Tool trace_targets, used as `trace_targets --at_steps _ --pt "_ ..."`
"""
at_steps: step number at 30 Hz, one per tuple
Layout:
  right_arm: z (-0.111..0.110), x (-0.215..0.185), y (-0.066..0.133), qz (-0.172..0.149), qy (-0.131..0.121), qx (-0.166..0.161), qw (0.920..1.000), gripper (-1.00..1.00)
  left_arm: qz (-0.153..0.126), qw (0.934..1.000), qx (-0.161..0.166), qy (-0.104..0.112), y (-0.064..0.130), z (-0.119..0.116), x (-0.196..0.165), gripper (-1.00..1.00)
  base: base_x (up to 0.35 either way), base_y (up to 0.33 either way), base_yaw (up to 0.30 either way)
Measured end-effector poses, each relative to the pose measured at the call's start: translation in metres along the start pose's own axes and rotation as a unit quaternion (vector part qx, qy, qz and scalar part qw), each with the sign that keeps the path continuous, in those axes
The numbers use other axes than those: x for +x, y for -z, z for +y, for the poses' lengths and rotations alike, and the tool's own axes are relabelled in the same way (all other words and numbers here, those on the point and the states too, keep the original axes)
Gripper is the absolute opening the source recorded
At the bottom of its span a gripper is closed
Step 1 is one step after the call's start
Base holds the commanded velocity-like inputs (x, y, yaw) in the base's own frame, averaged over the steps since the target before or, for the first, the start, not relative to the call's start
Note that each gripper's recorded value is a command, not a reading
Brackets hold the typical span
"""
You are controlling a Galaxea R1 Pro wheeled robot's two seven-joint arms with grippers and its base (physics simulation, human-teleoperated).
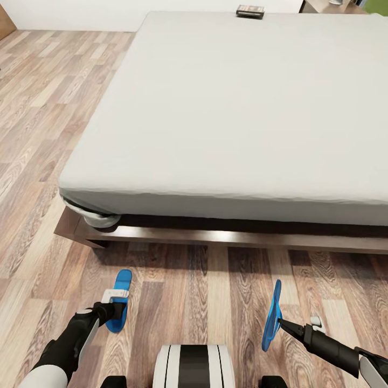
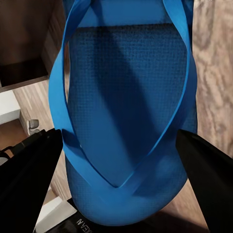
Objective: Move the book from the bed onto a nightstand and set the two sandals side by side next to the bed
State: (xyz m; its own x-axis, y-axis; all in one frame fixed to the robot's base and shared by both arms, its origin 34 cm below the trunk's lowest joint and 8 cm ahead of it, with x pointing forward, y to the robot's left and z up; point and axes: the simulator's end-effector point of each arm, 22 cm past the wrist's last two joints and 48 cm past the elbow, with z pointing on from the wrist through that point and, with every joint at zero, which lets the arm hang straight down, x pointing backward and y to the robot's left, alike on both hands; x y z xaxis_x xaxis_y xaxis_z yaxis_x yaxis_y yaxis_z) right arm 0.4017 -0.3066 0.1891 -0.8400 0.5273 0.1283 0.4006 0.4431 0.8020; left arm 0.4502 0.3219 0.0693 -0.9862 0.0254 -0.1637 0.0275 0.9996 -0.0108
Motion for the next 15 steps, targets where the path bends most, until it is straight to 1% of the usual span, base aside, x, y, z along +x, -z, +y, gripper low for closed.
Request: trace_targets --at_steps 2,7,15 --pt "0.0 0.0 0.0 0.0 0.0 0.0 1.0 -1.0 0.0 1.0 0.0 0.0 0.0 0.0 0.0 -1.0 0.0 0.0 0.0" --pt "-0.008 0.005 -0.002 0.005 -0.007 0.006 0.9999 -1.0 0.011 0.9999 0.0 0.0 -0.006 0.0 0.01 -1.0 0.0 0.0 0.0" --pt "-0.01 0.006 -0.002 0.006 -0.009 0.007 0.9999 -1.0 0.013 0.9999 0.0 0.0 -0.008 0.0 0.012 -1.0 0.0 0.0 0.0"
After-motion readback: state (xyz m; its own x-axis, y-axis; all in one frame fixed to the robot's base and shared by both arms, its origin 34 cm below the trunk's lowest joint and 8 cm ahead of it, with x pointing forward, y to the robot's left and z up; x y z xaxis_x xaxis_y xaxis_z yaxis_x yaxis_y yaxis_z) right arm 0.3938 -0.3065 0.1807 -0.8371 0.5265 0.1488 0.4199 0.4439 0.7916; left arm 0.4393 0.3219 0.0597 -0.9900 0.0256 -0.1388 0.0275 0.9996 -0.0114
